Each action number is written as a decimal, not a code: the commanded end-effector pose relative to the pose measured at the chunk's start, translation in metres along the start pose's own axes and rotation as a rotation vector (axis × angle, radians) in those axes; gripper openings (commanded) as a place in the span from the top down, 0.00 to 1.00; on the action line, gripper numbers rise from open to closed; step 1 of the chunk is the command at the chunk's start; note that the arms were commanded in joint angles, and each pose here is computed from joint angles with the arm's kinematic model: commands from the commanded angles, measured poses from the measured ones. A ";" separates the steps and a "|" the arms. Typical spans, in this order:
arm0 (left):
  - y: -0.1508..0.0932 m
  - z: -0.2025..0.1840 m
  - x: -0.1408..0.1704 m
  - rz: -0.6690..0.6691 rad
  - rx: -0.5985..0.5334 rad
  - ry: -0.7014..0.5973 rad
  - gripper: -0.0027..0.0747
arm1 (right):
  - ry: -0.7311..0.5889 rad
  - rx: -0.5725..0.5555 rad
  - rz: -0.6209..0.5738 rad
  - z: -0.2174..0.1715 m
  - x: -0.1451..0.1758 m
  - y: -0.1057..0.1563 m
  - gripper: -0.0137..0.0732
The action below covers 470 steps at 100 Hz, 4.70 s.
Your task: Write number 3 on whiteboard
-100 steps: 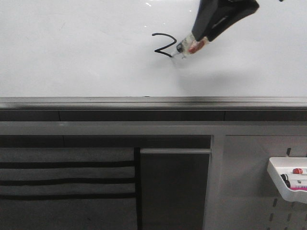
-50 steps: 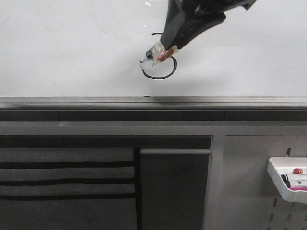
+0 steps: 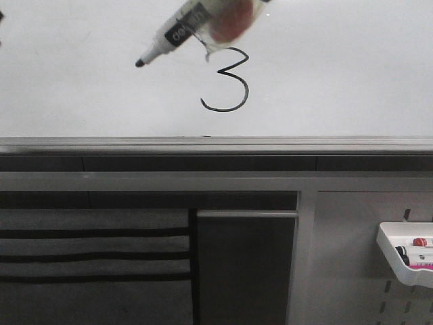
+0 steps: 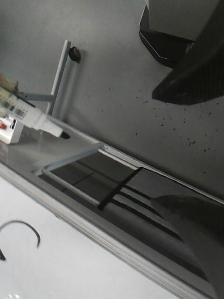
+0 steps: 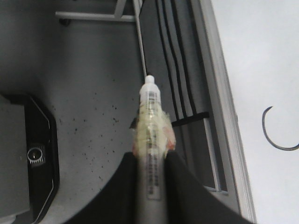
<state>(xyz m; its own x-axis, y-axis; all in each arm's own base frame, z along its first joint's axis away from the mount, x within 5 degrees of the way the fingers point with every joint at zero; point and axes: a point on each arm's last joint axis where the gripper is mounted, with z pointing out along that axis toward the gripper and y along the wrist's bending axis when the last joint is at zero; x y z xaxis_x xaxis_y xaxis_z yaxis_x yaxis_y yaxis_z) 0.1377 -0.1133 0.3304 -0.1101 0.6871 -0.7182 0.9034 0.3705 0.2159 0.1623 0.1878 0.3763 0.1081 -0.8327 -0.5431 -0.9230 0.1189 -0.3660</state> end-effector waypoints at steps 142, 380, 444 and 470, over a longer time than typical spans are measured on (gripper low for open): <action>-0.003 0.079 -0.069 0.166 0.079 -0.107 0.99 | 0.049 0.093 0.034 -0.015 0.006 -0.010 0.51; 0.014 -0.092 0.009 -0.399 -0.491 -0.165 0.83 | -0.361 0.642 0.958 -0.123 0.125 0.067 0.49; -0.010 -0.055 0.079 -0.611 -0.705 -0.463 0.99 | -0.531 0.702 0.884 -0.096 0.153 0.097 0.93; -0.014 -0.041 0.094 -0.636 -0.685 -0.410 0.99 | -0.531 0.702 0.884 -0.096 0.153 0.097 0.93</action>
<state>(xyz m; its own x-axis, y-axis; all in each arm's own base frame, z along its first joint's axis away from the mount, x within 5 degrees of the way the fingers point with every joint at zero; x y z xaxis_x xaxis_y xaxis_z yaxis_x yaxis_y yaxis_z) 0.0955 -0.0306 0.2767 -0.2932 0.0732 -0.9533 0.3140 0.9491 -0.0237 0.0525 0.0200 0.3147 -0.2601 -0.0430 -0.9646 -0.3739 0.9256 0.0595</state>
